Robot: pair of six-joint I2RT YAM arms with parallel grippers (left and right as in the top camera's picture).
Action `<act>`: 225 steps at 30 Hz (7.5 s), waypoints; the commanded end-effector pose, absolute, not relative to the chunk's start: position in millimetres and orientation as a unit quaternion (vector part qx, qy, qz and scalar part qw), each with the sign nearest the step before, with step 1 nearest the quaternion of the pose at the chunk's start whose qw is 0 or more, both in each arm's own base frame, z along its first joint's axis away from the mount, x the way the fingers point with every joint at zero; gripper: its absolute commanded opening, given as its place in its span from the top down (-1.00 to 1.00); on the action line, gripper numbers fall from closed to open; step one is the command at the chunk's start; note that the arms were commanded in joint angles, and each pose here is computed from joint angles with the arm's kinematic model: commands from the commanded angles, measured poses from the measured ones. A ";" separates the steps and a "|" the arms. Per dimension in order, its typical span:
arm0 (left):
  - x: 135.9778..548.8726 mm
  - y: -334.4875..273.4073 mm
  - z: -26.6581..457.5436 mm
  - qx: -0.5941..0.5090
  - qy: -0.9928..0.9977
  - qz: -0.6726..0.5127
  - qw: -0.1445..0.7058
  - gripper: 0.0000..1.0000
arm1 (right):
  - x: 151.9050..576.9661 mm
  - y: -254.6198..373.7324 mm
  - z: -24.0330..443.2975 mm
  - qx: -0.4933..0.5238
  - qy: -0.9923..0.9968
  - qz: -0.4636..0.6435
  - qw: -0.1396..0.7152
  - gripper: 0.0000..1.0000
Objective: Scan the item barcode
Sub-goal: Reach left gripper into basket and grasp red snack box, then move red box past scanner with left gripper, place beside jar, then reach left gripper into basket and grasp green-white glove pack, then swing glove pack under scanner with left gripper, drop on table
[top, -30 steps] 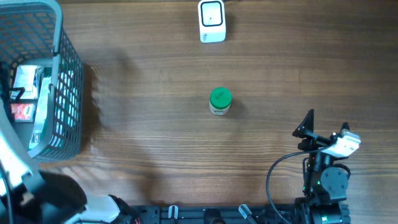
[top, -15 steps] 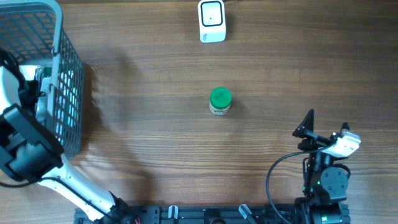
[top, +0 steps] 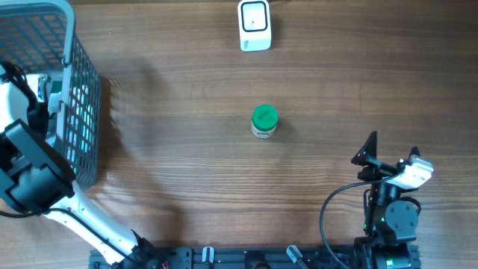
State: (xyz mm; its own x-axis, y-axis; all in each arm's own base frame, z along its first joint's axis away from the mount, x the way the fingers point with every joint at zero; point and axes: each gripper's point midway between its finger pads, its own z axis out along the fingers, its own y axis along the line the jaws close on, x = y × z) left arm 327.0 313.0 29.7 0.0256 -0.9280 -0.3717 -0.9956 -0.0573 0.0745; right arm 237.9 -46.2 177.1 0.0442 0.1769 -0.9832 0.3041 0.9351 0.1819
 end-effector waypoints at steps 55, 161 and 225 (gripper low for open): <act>291.4 -382.2 28.6 0.293 0.940 -0.108 0.134 0.50 | 237.5 -46.5 180.0 0.174 0.686 -0.045 0.705 -1.00; 344.9 197.4 55.6 -0.346 0.936 -0.044 -0.039 0.92 | 237.5 -46.5 180.0 0.174 0.686 -0.045 0.705 -1.00; 297.7 -122.5 249.6 0.135 0.804 -0.532 0.229 0.92 | 237.5 -46.5 180.0 0.174 0.686 -0.045 0.705 -0.99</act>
